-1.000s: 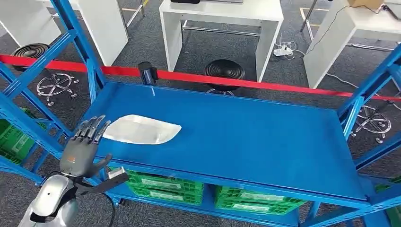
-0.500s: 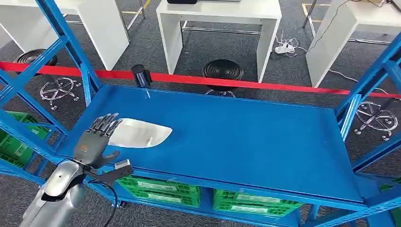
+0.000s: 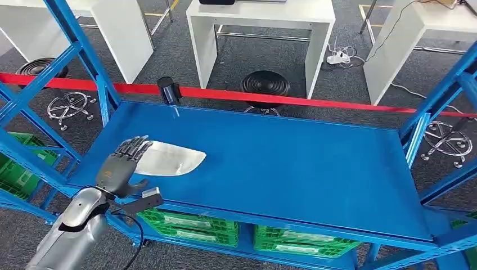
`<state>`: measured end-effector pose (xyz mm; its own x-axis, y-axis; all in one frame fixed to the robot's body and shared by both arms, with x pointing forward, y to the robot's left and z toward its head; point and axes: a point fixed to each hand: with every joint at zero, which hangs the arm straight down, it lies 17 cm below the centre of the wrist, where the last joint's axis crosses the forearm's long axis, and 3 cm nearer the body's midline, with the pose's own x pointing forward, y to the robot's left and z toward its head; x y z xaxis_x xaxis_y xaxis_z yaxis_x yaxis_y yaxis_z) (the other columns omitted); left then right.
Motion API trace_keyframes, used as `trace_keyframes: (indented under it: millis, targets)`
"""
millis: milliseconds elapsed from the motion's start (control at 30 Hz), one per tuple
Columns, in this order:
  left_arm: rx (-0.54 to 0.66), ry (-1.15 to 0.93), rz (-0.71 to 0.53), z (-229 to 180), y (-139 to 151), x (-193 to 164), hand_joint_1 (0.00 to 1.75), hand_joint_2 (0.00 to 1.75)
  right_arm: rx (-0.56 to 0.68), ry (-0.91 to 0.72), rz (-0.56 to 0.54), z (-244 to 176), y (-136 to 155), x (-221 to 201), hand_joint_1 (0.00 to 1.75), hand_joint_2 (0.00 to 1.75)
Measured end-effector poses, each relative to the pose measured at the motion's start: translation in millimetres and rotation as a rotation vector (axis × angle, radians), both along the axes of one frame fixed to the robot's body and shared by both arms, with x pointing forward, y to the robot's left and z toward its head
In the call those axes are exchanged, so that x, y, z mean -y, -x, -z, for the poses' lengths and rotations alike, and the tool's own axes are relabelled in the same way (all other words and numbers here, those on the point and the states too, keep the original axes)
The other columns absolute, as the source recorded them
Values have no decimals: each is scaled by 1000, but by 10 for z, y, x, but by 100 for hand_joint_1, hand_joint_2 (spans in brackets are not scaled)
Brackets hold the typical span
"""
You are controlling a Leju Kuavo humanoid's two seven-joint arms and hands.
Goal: Take the parts from the cabinet and place them on the table.
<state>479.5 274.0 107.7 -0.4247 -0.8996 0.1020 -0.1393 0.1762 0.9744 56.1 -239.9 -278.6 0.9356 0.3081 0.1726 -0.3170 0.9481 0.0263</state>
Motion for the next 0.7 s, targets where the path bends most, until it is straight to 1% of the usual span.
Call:
trace_keyframes:
  millis: [33,67,700]
  targets:
    - [-3,1,2,7,-4,7,0,175,0,0,1,0,-1,0,0,175]
    - [-3,1,4,9,-7,11,0,175,2,-1,3,0,-1,-1,0,0]
    - [-49,5,15,182,13,63,0,175,-6,-3,18,3,36,0,0,0]
